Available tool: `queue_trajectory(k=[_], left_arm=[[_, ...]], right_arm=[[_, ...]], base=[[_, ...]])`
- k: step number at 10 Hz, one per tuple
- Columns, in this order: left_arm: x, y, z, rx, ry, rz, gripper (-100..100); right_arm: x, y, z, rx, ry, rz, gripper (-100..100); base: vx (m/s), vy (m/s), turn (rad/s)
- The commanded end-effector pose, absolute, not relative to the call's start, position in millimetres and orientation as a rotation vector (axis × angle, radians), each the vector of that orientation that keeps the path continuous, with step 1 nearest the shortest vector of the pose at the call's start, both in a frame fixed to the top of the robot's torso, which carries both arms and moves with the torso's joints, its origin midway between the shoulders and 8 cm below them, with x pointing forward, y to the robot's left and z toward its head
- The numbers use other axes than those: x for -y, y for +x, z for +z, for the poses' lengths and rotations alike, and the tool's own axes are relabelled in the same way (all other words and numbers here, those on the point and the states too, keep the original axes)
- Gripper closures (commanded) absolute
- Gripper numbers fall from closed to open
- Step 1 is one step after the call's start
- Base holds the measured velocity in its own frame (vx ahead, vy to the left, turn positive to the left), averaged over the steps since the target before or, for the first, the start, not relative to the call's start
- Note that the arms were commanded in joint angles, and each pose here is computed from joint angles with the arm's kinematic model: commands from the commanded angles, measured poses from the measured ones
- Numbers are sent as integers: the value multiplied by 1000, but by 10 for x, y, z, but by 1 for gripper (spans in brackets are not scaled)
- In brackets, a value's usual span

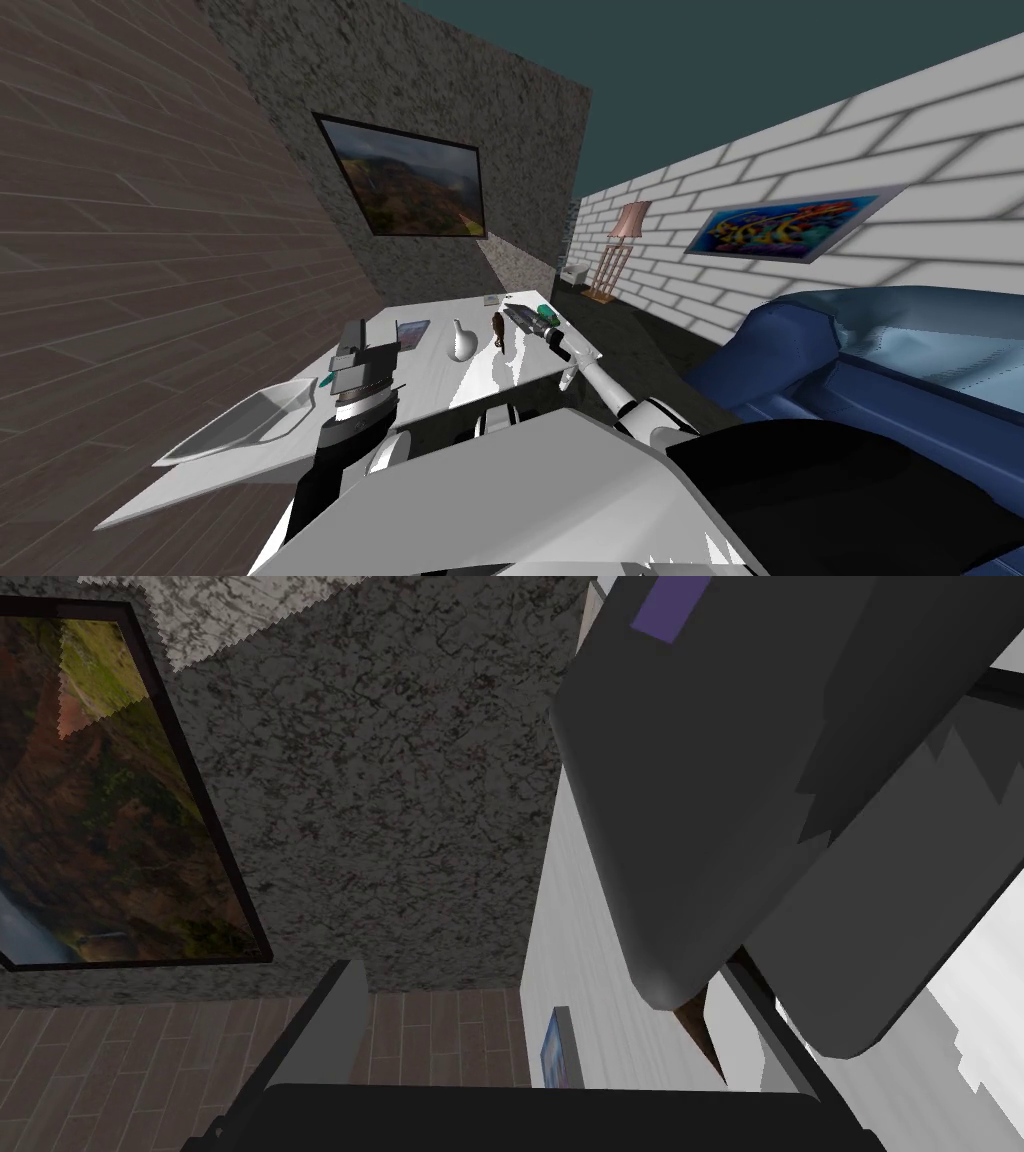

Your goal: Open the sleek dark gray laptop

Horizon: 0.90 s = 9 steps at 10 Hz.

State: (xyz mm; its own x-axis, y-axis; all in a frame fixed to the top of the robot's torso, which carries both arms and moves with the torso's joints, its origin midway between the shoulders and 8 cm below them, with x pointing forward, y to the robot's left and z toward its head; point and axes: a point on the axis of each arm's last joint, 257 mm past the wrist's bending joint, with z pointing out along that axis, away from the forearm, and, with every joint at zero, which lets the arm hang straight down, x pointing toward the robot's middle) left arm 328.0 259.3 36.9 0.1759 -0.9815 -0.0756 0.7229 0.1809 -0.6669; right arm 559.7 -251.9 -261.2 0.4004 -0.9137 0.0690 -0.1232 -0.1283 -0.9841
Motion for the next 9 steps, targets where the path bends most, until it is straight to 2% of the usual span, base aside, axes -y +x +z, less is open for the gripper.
queue_trajectory(k=[1, 3, 4, 9], left_arm=[[-2593, 3280, 369, -567, -556, -1298, 0], [-2593, 3280, 369, -567, -556, -1298, 0], [-2593, 3280, 369, -567, -556, -1298, 0], [-2593, 3280, 368, -567, -556, -1298, 0]], right_arm=[[2713, 5704, -2449, -962, -1547, -906, -100], [2705, 5708, -2431, -960, -1551, -908, -100], [2712, 5712, -2423, -965, -1547, -907, 0], [2713, 5703, -2444, -968, -1549, -904, 0]], base=[[-47, 34, 36], [-33, 39, 19], [-5, 5, -1], [0, 0, 0]])
